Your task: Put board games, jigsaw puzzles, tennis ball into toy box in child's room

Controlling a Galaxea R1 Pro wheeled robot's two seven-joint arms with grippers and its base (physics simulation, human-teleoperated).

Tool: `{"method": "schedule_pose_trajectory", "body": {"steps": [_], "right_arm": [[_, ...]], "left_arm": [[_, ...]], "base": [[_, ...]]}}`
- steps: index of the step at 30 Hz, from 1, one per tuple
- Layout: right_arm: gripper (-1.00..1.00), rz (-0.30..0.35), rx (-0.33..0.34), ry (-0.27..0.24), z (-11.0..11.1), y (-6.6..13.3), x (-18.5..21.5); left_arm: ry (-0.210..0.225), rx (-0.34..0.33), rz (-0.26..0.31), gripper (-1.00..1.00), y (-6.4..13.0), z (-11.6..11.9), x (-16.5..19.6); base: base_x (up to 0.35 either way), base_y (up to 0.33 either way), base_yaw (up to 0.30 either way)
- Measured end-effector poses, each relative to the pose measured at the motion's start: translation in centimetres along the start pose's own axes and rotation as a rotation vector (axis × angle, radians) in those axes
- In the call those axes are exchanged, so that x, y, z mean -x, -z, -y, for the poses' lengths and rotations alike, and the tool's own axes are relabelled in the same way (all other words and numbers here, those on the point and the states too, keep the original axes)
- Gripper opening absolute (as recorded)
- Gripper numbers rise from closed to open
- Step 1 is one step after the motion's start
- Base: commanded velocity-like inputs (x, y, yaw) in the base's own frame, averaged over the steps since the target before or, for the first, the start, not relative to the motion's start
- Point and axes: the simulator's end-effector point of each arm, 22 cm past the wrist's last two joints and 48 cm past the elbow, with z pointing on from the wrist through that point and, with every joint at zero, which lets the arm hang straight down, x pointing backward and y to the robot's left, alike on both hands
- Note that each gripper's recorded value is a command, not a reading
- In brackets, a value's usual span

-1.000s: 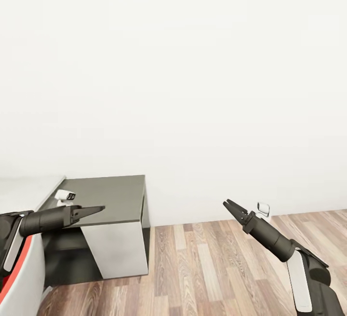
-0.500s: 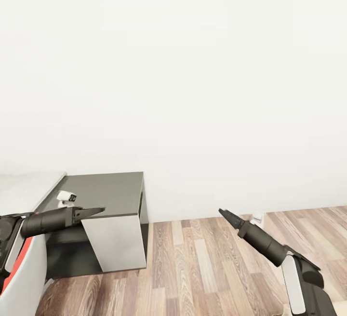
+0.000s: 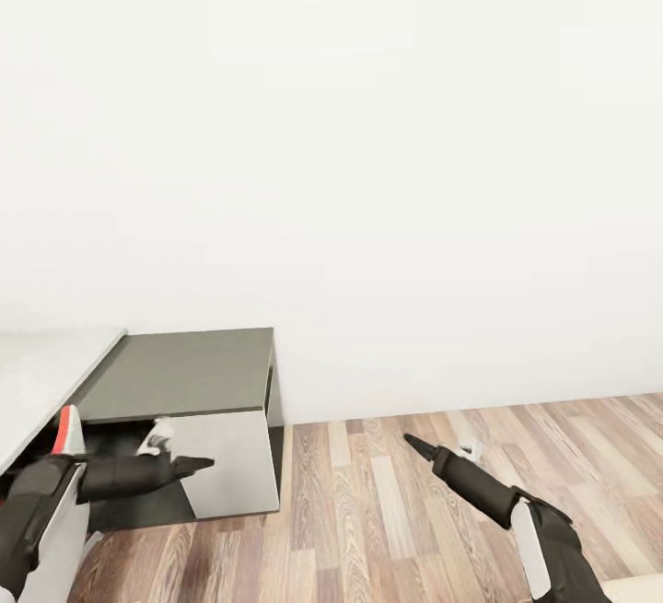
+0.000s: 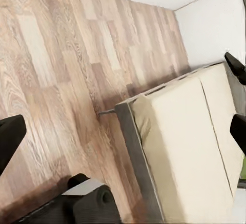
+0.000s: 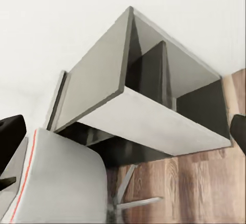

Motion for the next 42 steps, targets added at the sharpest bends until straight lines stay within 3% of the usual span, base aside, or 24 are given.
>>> {"method": "schedule_pose_trajectory", "body": {"steps": [3, 5, 8, 10, 12, 13, 14, 19, 23, 25, 28, 32, 37, 42], "right_arm": [[1.0, -0.11, -0.143, -0.038, 4.9, 1.3, -6.2], [1.0, -0.164, -0.209, -0.053, 7.0, 2.0, -9.1], [1.0, -0.272, -0.366, -0.048, 11.8, 3.8, -15.5], [1.0, -0.307, -0.431, -0.036, 13.8, 4.6, -18.1], [1.0, -0.372, -0.568, 0.012, 17.5, 6.9, -23.5], [1.0, -0.388, -0.603, 0.021, 18.4, 7.7, -25.0], [1.0, -0.412, -0.669, 0.05, 19.8, 9.2, -27.3], [1.0, -0.464, -0.894, 0.157, 23.1, 15.0, -33.4], [1.0, -0.477, -0.974, 0.218, 24.0, 17.2, -34.3], [1.0, -0.512, -1.013, 0.258, 24.7, 19.7, -35.4], [1.0, -0.571, -1.043, 0.284, 25.1, 23.4, -37.6], [1.0, -0.612, -1.061, 0.29, 25.2, 26.0, -39.2], [1.0, -0.628, -1.081, 0.295, 25.7, 27.6, -39.5], [1.0, -0.626, -1.086, 0.298, 25.9, 27.9, -39.3]], "left_arm": [[0.031, 0.133, -0.064, 1.0, -2.1, -5.9, -5.2], [0.044, 0.196, -0.092, 1.0, -3.0, -8.4, -7.8], [0.067, 0.37, -0.156, 1.0, -4.4, -14.0, -14.4], [0.074, 0.445, -0.178, 1.0, -4.9, -15.9, -17.1], [0.061, 0.602, -0.207, 1.0, -5.5, -18.8, -21.7], [0.056, 0.644, -0.208, 1.0, -5.6, -19.4, -22.6], [0.042, 0.726, -0.213, 1.0, -5.5, -20.4, -24.2], [0.011, 0.983, -0.228, 1.0, -4.5, -22.1, -30.0], [0.012, 1.066, -0.256, 1.0, -3.0, -22.1, -34.4], [0.014, 1.097, -0.276, 1.0, -1.7, -21.9, -37.9], [0.019, 1.122, -0.297, 1.0, 0.2, -21.7, -42.0], [0.023, 1.134, -0.328, 1.0, 2.1, -21.1, -46.1], [0.02, 1.135, -0.344, 1.0, 2.7, -20.6, -47.9], [0.021, 1.139, -0.348, 1.0, 3.1, -20.7, -48.1]], "base": [[0.0, 0.0, 0.0], [0.0, 0.0, 0.0], [0.0, 0.0, 0.0], [0.0, 0.0, 0.0], [0.0, 0.0, 0.0], [0.0, 0.0, 0.0], [0.0, 0.0, 0.0], [0.0, 0.0, 0.0], [0.0, 0.0, 0.0], [0.0, 0.0, 0.0], [0.0, 0.0, 0.0], [0.0, 0.0, 0.0], [0.0, 0.0, 0.0], [0.0, 0.0, 0.0]]}}
